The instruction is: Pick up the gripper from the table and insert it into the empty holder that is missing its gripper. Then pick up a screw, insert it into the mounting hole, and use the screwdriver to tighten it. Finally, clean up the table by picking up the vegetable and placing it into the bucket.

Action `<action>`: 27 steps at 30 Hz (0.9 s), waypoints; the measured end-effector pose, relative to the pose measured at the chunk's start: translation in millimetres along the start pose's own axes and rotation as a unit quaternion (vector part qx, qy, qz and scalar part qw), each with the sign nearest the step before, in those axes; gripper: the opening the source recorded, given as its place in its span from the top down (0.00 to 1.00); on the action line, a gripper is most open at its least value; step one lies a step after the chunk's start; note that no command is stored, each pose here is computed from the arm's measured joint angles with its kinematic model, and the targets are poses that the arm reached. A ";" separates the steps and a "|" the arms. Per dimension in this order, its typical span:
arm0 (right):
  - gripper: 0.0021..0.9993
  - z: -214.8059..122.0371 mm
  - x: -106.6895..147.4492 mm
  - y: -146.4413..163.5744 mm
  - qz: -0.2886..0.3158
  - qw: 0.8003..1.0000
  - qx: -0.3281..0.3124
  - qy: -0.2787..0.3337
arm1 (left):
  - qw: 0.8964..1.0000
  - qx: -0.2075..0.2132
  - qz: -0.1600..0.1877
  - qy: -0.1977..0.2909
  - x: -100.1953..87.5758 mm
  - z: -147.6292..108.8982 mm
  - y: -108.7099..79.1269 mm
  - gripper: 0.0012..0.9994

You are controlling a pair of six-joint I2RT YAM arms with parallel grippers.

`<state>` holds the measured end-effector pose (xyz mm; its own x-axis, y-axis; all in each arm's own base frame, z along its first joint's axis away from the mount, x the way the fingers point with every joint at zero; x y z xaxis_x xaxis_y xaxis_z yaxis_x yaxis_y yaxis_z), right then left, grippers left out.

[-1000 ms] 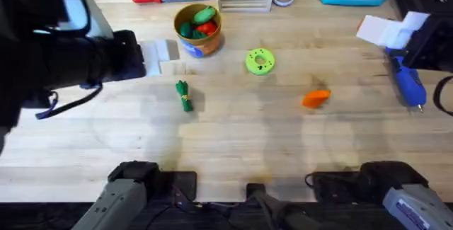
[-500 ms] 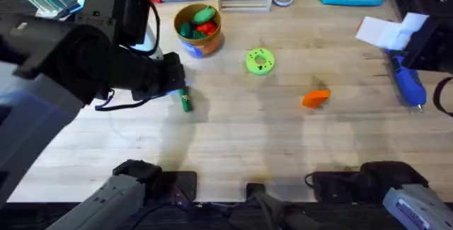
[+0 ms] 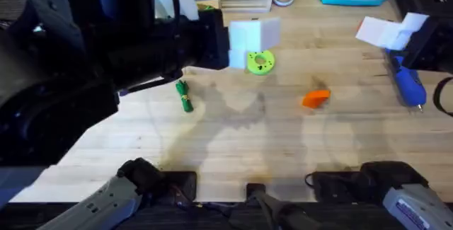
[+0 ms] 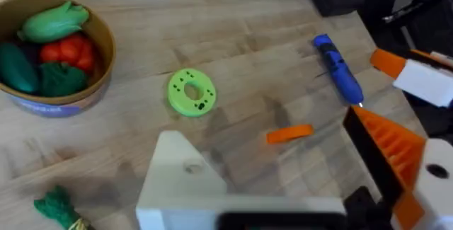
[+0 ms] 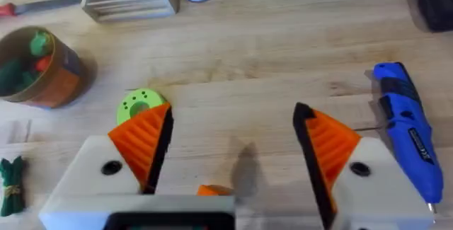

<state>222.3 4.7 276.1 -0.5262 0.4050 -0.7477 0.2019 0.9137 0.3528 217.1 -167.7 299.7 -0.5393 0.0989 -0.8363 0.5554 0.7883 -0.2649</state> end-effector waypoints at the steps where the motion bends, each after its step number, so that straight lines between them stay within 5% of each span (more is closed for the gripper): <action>1: 0.01 0.0 0.0 0.0 0.000 1.000 0.000 0.000 | 1.000 0.002 0.002 0.000 -0.5 -1.4 -2.1 0.00; 9: 0.01 0.0 0.1 0.0 0.000 1.000 0.000 0.000 | 0.999 -0.022 0.009 0.022 8.7 -1.6 4.8 0.01; 13: 0.01 0.0 0.0 0.0 0.000 1.000 0.000 0.000 | 0.996 -0.019 0.088 -0.010 -5.0 -1.5 2.6 0.01; 17: 0.01 0.0 0.1 0.0 0.000 1.000 0.000 0.000 | 0.980 -0.018 0.192 -0.042 -16.0 -5.6 -0.8 0.01; 18: 0.01 0.0 0.1 0.0 0.000 1.000 0.000 0.000 | 0.966 -0.019 0.250 -0.065 -7.3 -17.4 -1.2 0.01; 27: 0.01 0.0 0.1 0.0 0.000 1.000 0.000 0.000 | 0.929 -0.025 0.314 -0.197 44.0 -41.3 4.7 0.01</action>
<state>222.2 4.7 276.0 -0.5265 0.4050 -0.7475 0.2020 0.9137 0.3527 169.8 -134.6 281.5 0.1591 0.3261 -0.9318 0.6464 0.6791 0.3480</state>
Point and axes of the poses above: each hand's point on the last joint's axis, 136 mm out from that joint toward the fingers, its own z axis out along the fingers, its own y axis along the line the jaws close on, x = y × z, the point moved 4 cm from there along -z, back along the fingers, and after that the axes turned 15 degrees about z, right-handed, at the moved point
